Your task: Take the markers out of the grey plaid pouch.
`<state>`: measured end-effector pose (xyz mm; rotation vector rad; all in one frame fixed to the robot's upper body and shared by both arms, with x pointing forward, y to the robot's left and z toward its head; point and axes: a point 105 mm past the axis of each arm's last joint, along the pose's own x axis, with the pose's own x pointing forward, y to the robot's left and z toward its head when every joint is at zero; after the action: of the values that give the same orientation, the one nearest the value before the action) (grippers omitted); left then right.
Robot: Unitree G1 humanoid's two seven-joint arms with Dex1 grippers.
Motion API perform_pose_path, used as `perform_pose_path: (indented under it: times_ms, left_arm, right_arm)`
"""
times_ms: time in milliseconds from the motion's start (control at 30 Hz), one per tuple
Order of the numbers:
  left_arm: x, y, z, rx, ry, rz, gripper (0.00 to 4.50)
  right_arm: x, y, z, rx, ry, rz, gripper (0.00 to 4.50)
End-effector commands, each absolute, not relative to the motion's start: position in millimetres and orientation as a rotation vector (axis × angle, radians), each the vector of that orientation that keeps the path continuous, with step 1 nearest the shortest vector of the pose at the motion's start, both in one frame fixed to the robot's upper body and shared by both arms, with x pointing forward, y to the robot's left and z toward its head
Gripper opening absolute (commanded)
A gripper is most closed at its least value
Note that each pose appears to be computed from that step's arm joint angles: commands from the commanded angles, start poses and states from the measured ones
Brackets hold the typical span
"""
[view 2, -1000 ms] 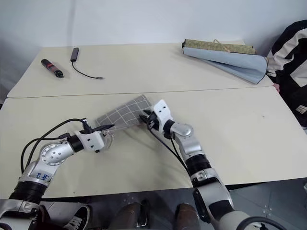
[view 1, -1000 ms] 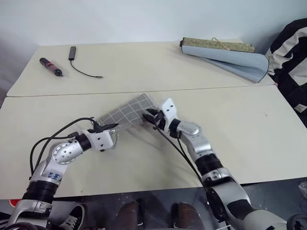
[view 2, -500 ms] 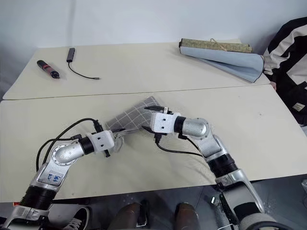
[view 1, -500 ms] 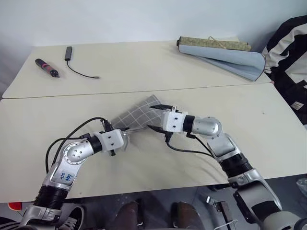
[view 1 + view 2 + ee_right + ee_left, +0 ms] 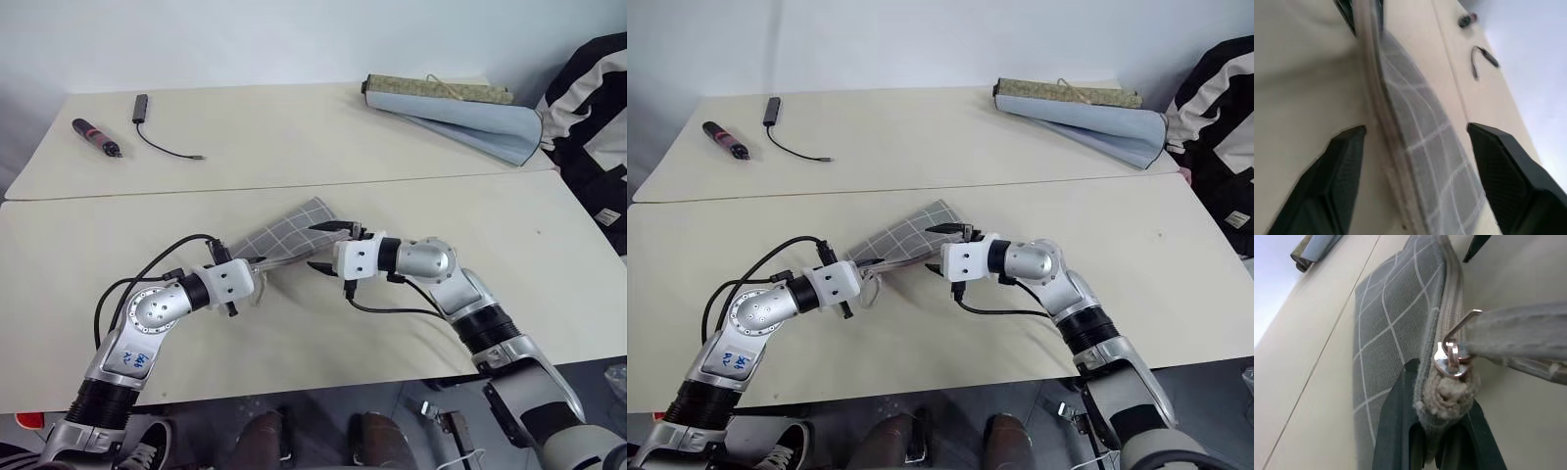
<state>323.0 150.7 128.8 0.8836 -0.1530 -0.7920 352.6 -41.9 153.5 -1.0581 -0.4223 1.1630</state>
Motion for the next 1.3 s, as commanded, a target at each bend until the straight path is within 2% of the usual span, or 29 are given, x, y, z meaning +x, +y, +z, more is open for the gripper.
perform_pose_path:
  times_ms: [33,233,267,300,467,500,533,600,733,1067,1300]
  left_arm:
    - [319,145,142,0.827,-0.210,-0.792,0.00]
    - [311,137,146,0.774,-0.228,-0.851,0.00]
    - [310,136,145,0.778,-0.226,-0.858,0.00]
    - [310,136,145,0.779,-0.224,-0.858,0.00]
    - [310,140,146,0.724,-0.219,-0.841,0.00]
    - [310,141,146,0.717,-0.221,-0.840,0.57]
    - [309,141,147,0.720,-0.228,-0.844,0.82]
    - [309,143,148,0.741,-0.239,-0.832,1.35]
    - [314,154,144,0.849,-0.239,-0.779,2.63]
    - [322,175,144,0.930,-0.262,-0.720,2.63]
    - [315,152,145,0.917,-0.330,-0.787,2.63]
  right_arm:
    - [353,-38,153,-1.120,-0.449,1.159,3.42]
    - [364,-30,153,-1.159,-0.468,1.096,3.42]
    - [365,-29,155,-1.137,-0.467,1.089,3.06]
    - [366,-28,157,-1.119,-0.466,1.090,2.92]
    - [367,-29,159,-1.122,-0.483,1.081,1.21]
    - [367,-29,160,-1.113,-0.481,1.082,0.85]
    - [367,-30,160,-1.101,-0.479,1.078,0.45]
    - [367,-31,161,-1.094,-0.479,1.072,0.00]
    - [367,-33,169,-0.978,-0.478,1.069,0.00]
    - [359,-36,173,-0.938,-0.498,1.122,0.00]
    - [356,-32,168,-0.934,-0.485,1.145,0.00]
